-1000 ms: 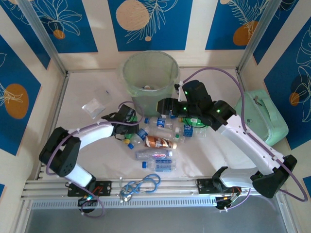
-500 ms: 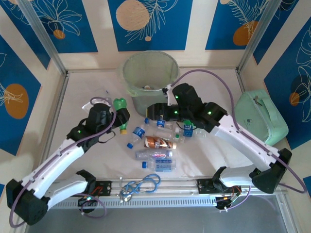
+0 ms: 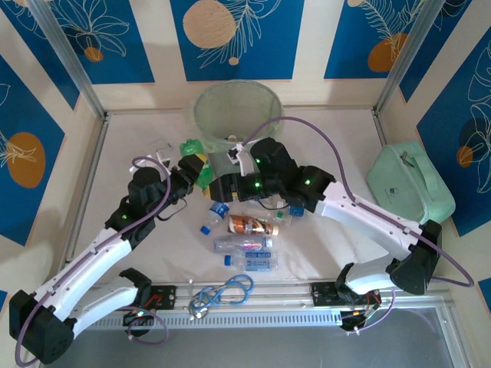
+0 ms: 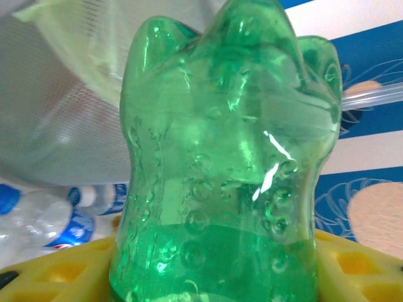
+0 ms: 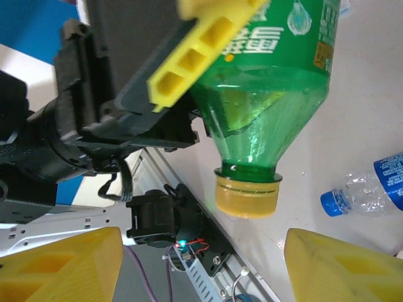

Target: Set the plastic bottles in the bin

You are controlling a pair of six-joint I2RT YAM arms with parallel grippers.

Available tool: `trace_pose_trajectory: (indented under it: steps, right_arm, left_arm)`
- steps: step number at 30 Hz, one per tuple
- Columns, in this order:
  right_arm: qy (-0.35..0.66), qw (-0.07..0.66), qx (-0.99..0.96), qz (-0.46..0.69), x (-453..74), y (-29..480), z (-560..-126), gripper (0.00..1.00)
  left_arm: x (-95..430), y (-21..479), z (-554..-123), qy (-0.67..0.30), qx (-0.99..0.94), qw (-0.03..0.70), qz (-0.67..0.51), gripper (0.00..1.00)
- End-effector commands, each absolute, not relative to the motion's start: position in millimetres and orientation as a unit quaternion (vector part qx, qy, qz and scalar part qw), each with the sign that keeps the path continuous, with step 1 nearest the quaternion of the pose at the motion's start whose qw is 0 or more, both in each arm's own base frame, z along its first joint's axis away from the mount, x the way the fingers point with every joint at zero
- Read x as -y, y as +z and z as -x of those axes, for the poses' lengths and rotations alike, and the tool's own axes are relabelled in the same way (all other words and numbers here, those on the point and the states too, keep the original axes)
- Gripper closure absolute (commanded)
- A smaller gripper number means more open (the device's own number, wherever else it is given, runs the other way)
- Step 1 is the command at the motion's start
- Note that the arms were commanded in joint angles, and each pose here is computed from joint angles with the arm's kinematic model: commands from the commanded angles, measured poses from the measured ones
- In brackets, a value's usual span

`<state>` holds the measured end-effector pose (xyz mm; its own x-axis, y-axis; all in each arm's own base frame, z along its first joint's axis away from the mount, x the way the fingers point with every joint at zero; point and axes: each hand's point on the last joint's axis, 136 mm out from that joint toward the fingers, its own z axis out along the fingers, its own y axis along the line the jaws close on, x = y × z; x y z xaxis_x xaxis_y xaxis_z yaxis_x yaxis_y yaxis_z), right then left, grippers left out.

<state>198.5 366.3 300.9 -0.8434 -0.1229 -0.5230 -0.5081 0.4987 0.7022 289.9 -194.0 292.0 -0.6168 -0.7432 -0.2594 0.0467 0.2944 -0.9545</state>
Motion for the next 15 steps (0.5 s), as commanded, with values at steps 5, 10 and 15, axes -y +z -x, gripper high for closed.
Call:
trace_pose_trajectory:
  steps: [5, 10, 15]
  right_arm:
    - [0.467, 0.198, -0.841, 0.187, -376.8, 301.0, -202.8, 0.32]
    - [0.466, 0.201, -0.841, 0.188, -382.1, 302.9, -207.6, 0.36]
    - [0.463, 0.211, -0.841, 0.184, -381.3, 308.2, -213.6, 0.43]
  left_arm:
    - [203.4, 338.3, -286.5, -0.636, -0.643, 0.368, 0.217, 0.41]
    - [205.4, 349.7, -283.9, -0.652, -0.628, 0.372, 0.203, 0.41]
    - [206.5, 347.4, -283.7, -0.652, -0.631, 0.368, 0.202, 0.43]
